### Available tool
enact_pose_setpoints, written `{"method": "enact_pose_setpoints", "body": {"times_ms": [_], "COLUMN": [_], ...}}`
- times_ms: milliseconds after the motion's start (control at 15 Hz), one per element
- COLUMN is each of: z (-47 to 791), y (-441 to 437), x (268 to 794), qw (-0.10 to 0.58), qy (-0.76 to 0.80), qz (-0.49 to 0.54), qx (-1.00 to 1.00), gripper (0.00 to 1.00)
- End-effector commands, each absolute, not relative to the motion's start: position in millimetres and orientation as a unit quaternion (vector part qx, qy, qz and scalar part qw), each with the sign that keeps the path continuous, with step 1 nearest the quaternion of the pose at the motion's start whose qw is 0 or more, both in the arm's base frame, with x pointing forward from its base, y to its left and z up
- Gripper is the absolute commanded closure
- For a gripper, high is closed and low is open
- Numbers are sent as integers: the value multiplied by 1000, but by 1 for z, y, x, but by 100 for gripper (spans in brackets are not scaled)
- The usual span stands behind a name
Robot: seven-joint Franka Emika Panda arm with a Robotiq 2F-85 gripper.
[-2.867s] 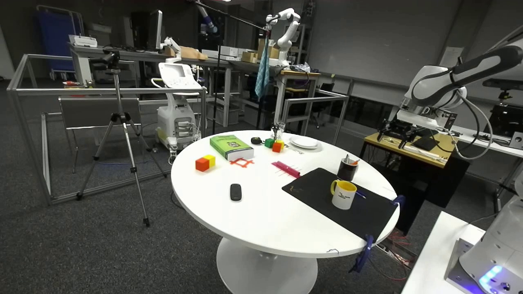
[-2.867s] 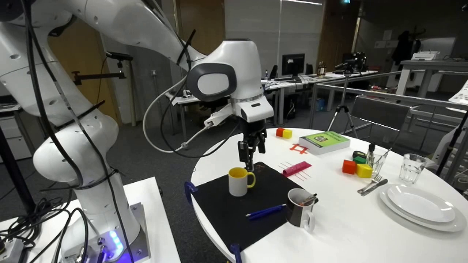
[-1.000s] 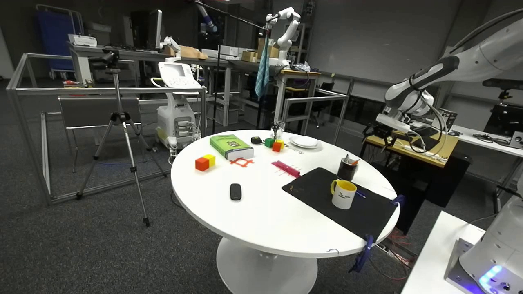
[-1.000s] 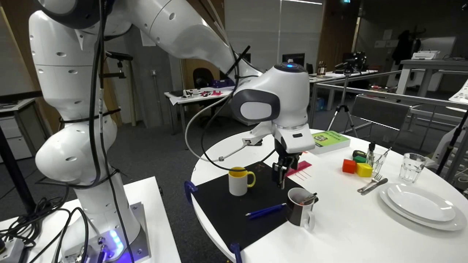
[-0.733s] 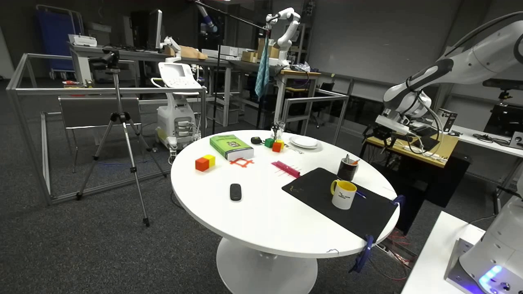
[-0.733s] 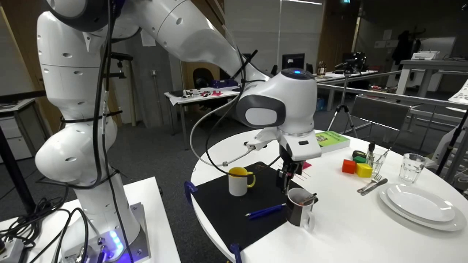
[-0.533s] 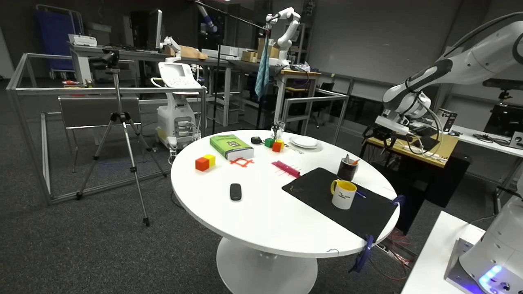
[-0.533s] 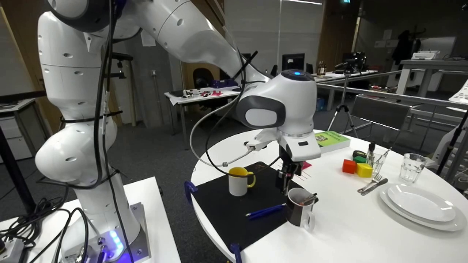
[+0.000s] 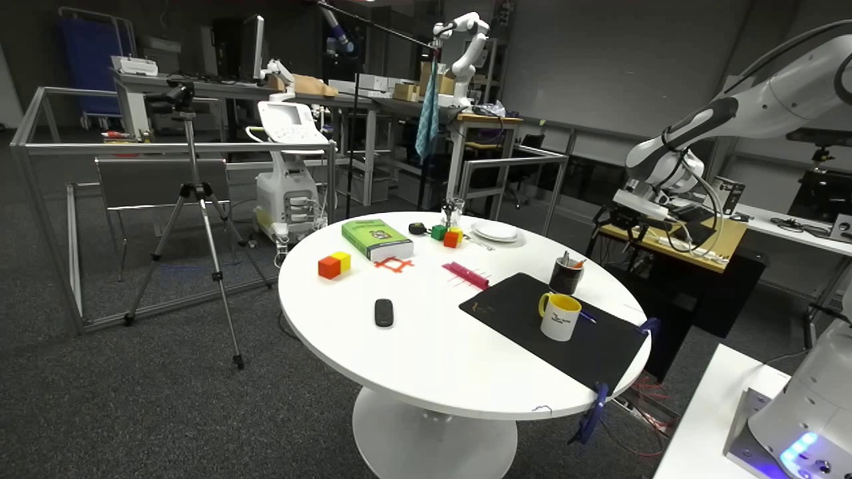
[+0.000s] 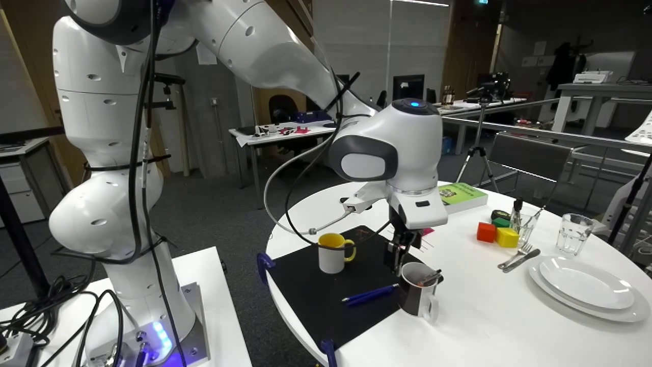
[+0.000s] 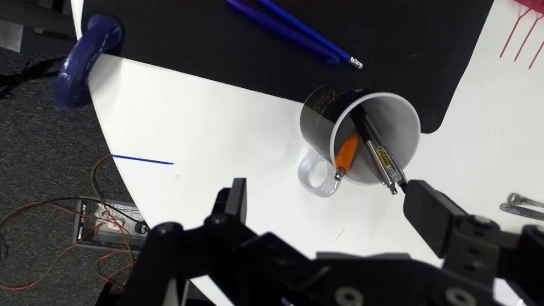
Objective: Remove the yellow pen in the gray cup and place it on the table
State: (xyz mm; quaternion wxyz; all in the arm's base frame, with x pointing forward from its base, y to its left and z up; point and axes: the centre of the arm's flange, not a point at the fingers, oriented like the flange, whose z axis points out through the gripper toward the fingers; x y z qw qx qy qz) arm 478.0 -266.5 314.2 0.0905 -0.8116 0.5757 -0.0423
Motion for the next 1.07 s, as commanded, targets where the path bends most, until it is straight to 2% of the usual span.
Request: {"method": "enact_pose_setpoints", "body": {"times_ms": [0,400,1000], "z": [313,297,263], "y": [-283,-301,-305], "x": [482,514,559], "qw": [104,125,116], "qy": [586,590,580], "qz": [-50,-40,7], "qx": [-802,-797,-807], "gripper": [0,0,0]}}
